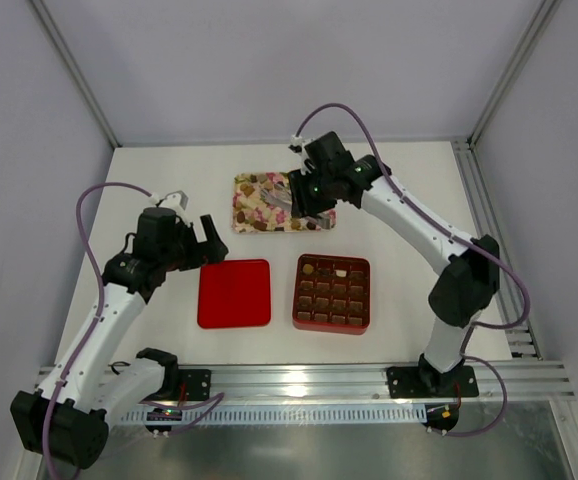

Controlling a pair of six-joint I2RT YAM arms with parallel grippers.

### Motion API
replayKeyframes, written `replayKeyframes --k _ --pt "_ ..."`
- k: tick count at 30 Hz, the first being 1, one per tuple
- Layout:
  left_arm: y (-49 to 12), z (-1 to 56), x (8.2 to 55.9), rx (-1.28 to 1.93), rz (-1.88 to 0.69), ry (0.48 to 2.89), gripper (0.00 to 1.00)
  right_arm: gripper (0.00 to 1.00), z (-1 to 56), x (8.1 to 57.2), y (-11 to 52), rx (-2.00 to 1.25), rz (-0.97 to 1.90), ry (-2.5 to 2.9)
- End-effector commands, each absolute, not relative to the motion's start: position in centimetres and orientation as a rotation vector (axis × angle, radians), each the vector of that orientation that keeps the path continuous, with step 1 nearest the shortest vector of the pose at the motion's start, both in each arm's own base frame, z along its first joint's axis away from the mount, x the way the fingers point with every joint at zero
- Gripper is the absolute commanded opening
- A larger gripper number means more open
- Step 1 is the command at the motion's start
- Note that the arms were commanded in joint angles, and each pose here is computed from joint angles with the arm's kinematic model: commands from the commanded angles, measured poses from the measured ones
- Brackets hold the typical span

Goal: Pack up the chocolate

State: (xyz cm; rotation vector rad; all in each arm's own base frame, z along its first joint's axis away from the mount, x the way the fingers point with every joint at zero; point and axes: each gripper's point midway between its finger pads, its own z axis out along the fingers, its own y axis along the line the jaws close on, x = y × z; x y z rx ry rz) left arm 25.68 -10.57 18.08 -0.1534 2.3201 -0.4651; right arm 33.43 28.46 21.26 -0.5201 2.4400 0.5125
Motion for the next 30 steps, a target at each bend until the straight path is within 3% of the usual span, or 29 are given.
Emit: replayKeyframes --k 1,12,30 --pt "-9.9 19.9 26.3 -0.162 -0.436 2.25 1.0 0.46 23.0 36.3 31.1 -0.594 0.543 2.339" --pt "-9.6 20.0 26.3 -0.173 -0.423 2.241 1.0 0.46 18.1 39.7 35.9 -0.715 0.481 2.338" --pt "-9.7 19.9 26.2 -0.171 -0.426 2.247 1.0 0.47 14.7 42.2 36.2 -0.728 0.289 2.357"
